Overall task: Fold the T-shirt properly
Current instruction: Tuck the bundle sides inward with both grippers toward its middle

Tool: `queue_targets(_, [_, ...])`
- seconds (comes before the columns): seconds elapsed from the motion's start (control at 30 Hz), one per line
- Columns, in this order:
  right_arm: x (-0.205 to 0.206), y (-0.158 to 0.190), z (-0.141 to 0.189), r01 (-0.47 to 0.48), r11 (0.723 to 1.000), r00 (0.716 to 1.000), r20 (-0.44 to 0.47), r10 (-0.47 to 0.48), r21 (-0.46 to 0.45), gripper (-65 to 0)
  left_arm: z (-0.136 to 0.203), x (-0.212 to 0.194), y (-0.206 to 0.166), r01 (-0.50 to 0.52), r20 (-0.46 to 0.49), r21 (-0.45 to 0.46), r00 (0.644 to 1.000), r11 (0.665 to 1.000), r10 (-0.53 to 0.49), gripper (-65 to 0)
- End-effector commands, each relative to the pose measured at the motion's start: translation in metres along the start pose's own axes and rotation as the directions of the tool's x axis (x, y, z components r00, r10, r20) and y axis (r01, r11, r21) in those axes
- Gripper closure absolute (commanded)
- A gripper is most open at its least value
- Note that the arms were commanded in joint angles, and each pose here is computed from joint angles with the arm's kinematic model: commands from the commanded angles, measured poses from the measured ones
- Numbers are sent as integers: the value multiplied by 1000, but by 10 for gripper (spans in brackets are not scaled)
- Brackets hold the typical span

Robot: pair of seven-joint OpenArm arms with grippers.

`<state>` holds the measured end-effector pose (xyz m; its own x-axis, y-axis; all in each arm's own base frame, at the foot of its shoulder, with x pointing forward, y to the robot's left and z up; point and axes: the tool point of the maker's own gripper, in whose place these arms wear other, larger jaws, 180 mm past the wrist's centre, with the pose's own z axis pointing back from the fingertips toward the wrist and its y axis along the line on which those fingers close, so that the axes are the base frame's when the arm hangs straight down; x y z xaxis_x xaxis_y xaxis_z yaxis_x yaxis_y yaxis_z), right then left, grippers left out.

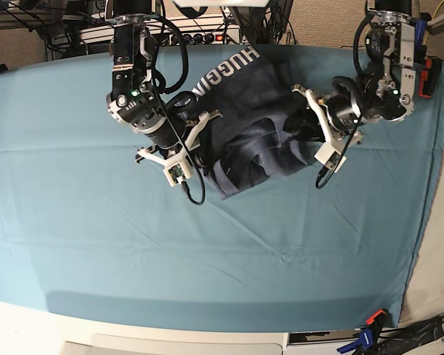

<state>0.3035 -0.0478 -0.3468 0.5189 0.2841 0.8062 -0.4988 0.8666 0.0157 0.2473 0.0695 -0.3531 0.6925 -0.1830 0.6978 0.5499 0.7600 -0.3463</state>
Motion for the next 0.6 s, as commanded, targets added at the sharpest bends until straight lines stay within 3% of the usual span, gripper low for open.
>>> queue_targets(0.0, [18,-1,1,-3,1000,998,66,3,-1,0,1,13,-3,8,51,-12,999,1000,-7,-250])
queue_targets(0.2, [18,-1,1,-3,1000,998,67,3,0,0,-3,14,-6,-4,57,-17,998,1000,5,-241])
queue_targets(0.33, [18,-1,1,-3,1000,998,67,3,0,0,-3,13,-5,-3,56,-13,998,1000,4,-111])
queue_targets(0.5, [18,-1,1,-3,1000,998,67,3,0,0,-3,14,-5,-3,59,-13,998,1000,3,-81])
queue_targets(0.57, [18,-1,1,-3,1000,998,67,3,0,0,-3,14,-4,2,62,-5,998,1000,-1,-14])
